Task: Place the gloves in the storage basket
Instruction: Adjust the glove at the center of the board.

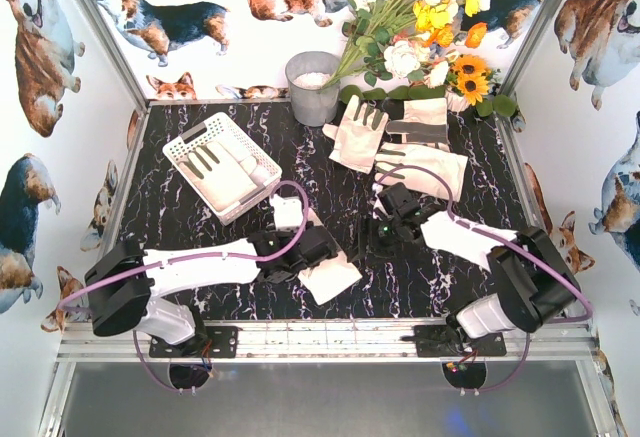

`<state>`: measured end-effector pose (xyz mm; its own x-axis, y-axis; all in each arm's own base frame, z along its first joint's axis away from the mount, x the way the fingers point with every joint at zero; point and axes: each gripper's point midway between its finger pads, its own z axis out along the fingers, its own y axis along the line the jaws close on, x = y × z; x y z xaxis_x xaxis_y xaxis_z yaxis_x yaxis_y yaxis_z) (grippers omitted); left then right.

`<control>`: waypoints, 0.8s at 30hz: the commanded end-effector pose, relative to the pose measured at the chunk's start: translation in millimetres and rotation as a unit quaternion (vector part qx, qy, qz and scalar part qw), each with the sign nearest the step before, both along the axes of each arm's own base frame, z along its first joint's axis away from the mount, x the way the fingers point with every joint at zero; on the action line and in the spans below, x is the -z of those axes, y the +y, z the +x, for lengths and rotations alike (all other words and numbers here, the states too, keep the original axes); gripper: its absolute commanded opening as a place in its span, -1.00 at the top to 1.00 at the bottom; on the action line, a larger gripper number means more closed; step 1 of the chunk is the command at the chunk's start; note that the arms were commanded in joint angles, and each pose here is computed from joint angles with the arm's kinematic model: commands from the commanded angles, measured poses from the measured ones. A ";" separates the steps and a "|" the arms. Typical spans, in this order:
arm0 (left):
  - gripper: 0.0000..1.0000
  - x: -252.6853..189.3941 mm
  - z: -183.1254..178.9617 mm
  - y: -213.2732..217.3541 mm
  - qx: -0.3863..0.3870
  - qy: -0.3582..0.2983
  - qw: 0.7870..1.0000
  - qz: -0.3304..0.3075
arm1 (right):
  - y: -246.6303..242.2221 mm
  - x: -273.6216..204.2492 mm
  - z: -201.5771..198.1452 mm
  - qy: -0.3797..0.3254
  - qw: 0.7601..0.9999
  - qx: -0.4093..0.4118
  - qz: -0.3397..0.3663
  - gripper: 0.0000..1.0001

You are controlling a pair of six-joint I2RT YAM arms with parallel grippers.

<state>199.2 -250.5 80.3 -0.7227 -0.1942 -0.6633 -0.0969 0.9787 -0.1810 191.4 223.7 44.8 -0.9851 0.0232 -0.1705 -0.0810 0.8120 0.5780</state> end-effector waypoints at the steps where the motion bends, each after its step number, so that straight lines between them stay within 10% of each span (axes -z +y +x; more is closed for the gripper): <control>1: 0.00 11.5 -7.8 16.2 -0.021 0.004 1.000 0.000 | 16.9 -8.0 18.6 -0.032 0.999 -0.008 0.029 -0.15; 16: -0.22 22.0 1.6 -4.2 0.026 -0.006 0.999 -0.038 | 27.0 7.8 12.3 -0.010 0.999 -0.025 0.025 -0.06; 24: 0.02 32.3 14.6 16.9 -0.036 0.002 0.998 -0.043 | 28.2 13.7 0.6 0.000 0.999 -0.031 0.021 0.03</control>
<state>207.7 -236.3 45.9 -0.7299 -0.2652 -0.6301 -0.1362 0.9596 -0.2462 185.7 245.4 29.7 -0.9912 -0.0252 -0.1299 -0.0999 0.7866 0.6094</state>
